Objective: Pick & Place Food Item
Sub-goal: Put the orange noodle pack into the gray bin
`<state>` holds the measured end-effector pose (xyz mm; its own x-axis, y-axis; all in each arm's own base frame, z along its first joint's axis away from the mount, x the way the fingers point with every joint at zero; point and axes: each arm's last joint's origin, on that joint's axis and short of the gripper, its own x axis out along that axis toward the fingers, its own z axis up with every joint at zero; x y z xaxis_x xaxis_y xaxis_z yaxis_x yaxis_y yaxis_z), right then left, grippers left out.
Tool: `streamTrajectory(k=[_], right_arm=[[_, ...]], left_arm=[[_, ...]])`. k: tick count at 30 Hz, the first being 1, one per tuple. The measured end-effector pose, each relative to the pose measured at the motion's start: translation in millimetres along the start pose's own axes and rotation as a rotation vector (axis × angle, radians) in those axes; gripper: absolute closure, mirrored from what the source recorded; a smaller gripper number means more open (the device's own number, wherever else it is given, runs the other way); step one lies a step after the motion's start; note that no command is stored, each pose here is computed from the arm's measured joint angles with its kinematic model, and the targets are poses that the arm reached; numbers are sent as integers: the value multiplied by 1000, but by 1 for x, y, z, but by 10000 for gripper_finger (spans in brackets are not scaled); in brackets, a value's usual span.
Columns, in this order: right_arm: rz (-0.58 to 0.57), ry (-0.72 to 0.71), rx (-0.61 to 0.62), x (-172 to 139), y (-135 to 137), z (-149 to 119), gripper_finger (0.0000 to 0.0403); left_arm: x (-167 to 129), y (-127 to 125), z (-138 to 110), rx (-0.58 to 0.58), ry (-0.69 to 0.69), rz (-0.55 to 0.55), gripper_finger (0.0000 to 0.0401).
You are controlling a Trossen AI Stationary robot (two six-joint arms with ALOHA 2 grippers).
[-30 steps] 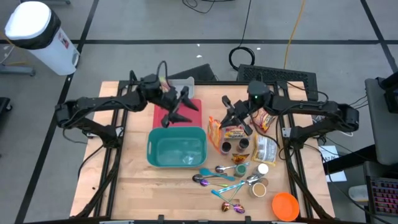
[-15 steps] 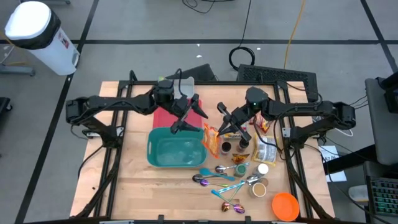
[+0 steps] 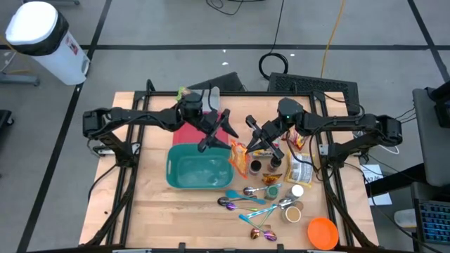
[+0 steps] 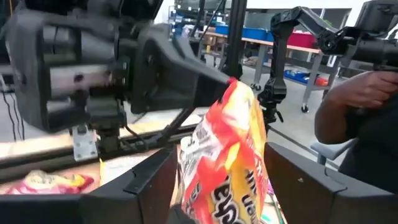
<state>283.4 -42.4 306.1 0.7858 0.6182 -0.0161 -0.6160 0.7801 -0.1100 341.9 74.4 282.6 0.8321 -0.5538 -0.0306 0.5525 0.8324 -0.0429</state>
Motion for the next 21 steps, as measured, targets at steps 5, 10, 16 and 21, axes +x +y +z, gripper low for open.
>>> streamTrajectory(k=[5, 10, 16, 21], right_arm=[[0, 0, 7, 0, 0, 0, 403], [0, 0, 14, 0, 0, 0, 403], [-1, 0, 14, 0, 0, 0, 403], [-2, 6, 21, 0, 0, -1, 403]], left_arm=[[3, -3, 1, 23, -5, -12, 196], [8, -8, 0, 55, 1, -11, 243], [9, -8, 0, 64, 0, -8, 307], [8, -7, 0, 58, 1, 19, 382]])
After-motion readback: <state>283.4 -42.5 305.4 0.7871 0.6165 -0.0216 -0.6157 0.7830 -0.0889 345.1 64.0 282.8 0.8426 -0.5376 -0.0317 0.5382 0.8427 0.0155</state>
